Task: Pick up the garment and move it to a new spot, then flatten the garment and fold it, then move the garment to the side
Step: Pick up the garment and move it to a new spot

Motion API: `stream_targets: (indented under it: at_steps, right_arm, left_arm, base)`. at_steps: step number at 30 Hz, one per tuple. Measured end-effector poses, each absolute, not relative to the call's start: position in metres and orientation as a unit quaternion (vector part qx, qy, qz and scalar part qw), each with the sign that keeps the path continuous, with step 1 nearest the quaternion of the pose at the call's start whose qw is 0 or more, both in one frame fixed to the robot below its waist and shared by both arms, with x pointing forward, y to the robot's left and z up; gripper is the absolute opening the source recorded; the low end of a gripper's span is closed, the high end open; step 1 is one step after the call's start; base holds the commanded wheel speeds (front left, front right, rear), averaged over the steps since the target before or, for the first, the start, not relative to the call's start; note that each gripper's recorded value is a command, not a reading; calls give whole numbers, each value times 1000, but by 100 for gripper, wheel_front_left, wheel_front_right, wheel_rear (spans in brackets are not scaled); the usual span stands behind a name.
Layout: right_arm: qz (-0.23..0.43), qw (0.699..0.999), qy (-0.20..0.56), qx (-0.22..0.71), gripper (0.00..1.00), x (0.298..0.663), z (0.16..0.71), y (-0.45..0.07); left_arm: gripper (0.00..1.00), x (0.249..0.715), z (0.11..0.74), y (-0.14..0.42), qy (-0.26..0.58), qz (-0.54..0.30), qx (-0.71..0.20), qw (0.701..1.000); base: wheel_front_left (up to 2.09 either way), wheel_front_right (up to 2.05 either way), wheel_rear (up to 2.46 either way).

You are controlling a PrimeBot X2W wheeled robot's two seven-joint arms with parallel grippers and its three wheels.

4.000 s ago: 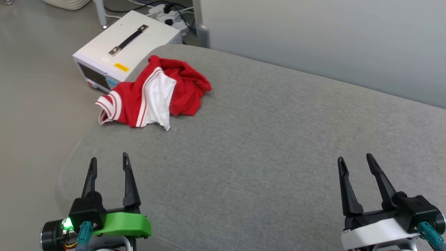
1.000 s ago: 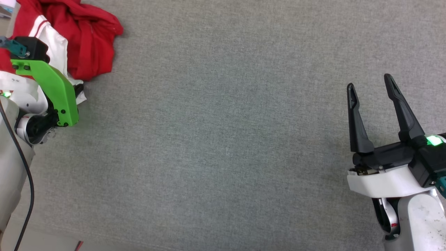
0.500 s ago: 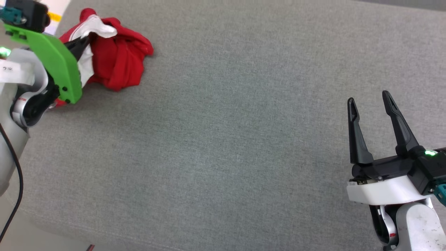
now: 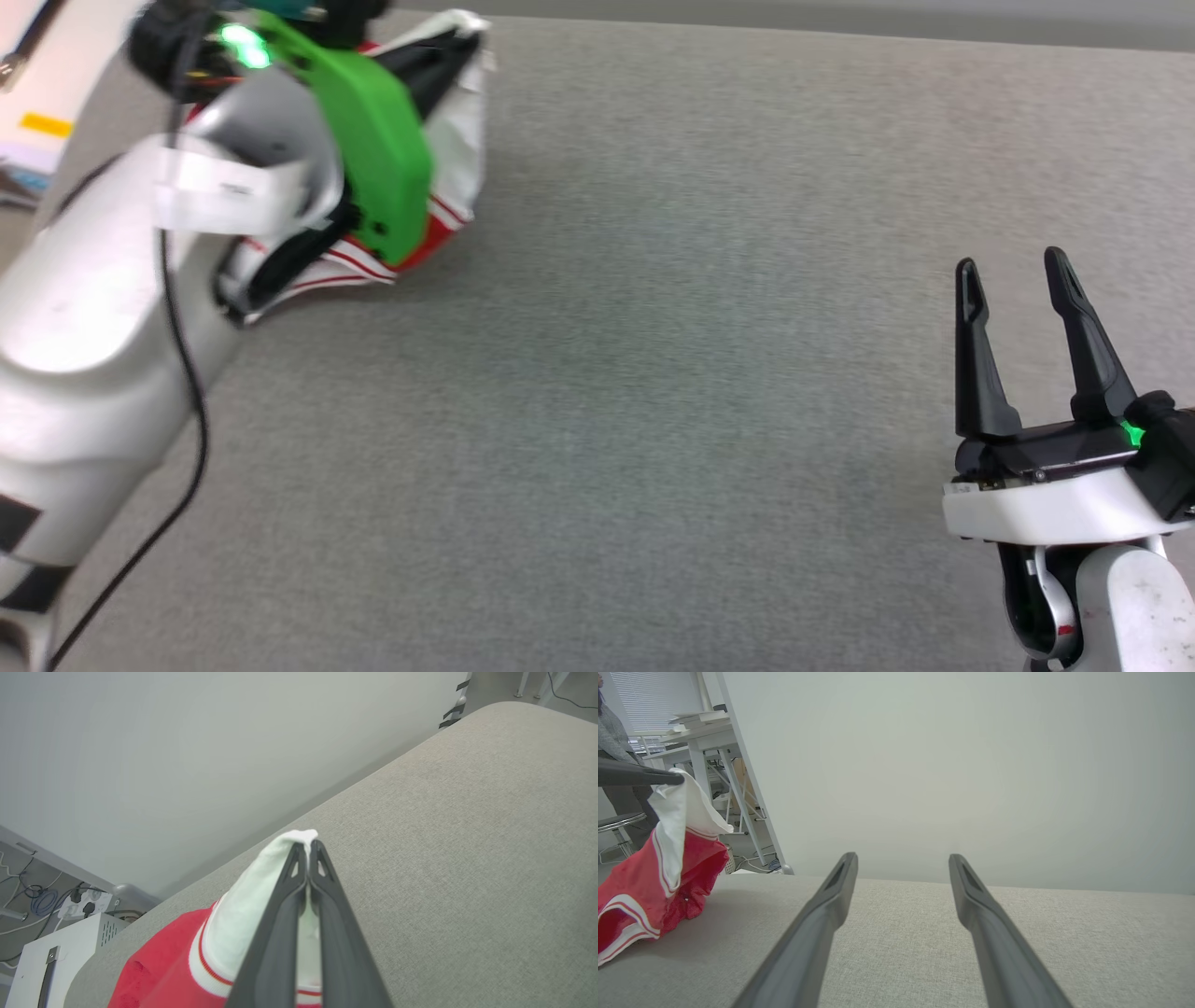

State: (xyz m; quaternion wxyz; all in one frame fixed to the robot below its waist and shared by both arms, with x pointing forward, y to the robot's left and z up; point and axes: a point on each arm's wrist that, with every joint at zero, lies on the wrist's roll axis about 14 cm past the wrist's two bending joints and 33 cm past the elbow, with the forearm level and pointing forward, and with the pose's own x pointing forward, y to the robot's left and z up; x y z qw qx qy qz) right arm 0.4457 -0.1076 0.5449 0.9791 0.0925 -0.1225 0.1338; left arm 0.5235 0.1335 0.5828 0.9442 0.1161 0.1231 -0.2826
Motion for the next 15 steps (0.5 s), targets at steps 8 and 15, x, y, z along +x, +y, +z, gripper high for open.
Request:
stream_targets:
  at_steps: [8,15]
  right_arm:
    - [61,987,-125,84,100,432,548,-161]
    - [-5,990,-122,69,100,418,547,-208]
  left_arm:
    - [0,504,577,-9,93,-449,122,880]
    - [0,461,550,-106,98,-566,109,811]
  base:
    - [0,0,0]
    - [0,0,0]
